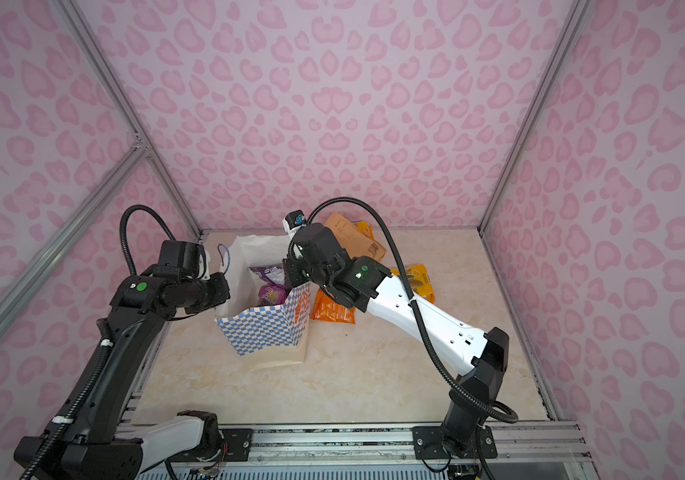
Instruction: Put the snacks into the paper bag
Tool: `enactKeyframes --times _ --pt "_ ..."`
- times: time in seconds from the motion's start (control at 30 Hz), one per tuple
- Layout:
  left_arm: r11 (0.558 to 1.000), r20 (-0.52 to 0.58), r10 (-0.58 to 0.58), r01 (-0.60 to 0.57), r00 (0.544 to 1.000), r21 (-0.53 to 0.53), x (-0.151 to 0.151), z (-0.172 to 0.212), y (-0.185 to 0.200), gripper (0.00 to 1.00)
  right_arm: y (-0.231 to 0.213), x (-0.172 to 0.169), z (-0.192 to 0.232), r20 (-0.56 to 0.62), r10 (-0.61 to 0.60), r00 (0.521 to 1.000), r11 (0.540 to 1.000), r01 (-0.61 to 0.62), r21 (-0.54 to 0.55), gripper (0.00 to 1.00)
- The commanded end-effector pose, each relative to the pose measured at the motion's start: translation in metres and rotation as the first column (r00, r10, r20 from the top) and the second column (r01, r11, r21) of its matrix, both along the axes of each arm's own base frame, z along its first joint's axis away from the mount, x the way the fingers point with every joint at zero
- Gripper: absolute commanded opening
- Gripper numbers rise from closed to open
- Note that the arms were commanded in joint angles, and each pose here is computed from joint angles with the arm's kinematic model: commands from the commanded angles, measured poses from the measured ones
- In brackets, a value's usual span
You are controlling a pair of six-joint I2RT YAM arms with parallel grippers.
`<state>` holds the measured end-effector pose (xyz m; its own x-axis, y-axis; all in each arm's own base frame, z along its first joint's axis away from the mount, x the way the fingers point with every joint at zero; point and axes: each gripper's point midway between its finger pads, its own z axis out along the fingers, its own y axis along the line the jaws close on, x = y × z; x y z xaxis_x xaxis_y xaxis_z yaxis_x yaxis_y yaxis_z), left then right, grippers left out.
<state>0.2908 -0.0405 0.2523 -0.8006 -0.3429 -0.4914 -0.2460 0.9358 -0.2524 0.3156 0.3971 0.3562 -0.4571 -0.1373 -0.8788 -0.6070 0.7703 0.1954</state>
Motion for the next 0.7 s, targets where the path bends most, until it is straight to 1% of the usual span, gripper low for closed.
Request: enactKeyframes --times 0.0,0.13,0.2,0.23,0.27,0.3,0.37,0.47,0.57,0.63,0.67 --pt "0.997 -0.046 0.02 -0.016 0.999 0.069 -0.007 -0.007 0.011 0.15 0.016 -0.004 0.016 0.036 0.013 0.999 0.996 -0.016 0.091 0.0" --pt "0.997 -0.054 0.024 -0.02 0.998 0.072 -0.008 -0.008 0.011 0.22 0.011 0.0 0.007 0.024 -0.017 1.0 0.996 0.014 0.089 0.0" --pt "0.996 -0.058 0.033 -0.028 0.998 0.089 -0.008 -0.007 0.014 0.29 0.008 0.002 0.005 0.017 -0.027 0.999 0.996 0.025 0.091 0.0" --pt "0.995 -0.058 0.036 -0.03 0.998 0.097 -0.008 -0.006 0.015 0.35 0.006 0.003 0.003 0.012 -0.032 0.999 0.995 0.031 0.094 0.06" --pt "0.995 -0.054 0.033 -0.027 0.998 0.097 -0.009 -0.004 0.014 0.42 0.005 0.002 0.002 0.008 -0.031 0.999 0.995 0.03 0.097 0.08" --pt "0.995 -0.049 0.033 -0.028 0.998 0.097 -0.009 -0.002 0.014 0.47 0.005 0.003 0.002 0.006 -0.032 0.999 0.995 0.031 0.1 0.1" --pt "0.995 -0.036 0.031 -0.027 0.999 0.098 -0.01 0.004 0.013 0.49 0.003 0.003 0.001 0.004 -0.032 0.999 0.994 0.031 0.1 0.16" --pt "0.991 -0.024 0.024 -0.02 0.999 0.134 -0.016 0.014 0.011 0.49 0.002 0.003 0.001 0.001 -0.032 0.999 0.994 0.031 0.1 0.19" --pt "0.986 -0.012 -0.016 0.018 1.0 0.168 -0.022 0.024 0.002 0.52 0.002 0.003 0.001 0.001 -0.025 1.0 0.995 0.025 0.098 0.27" --pt "0.982 -0.026 -0.029 0.034 0.999 0.187 -0.025 0.023 0.0 0.53 0.004 0.002 0.0 -0.001 -0.016 1.0 0.995 0.016 0.096 0.27" --pt "0.977 -0.031 -0.017 0.023 0.999 0.212 -0.027 0.023 0.003 0.53 0.003 0.003 0.0 0.0 -0.015 1.0 0.995 0.015 0.096 0.28"
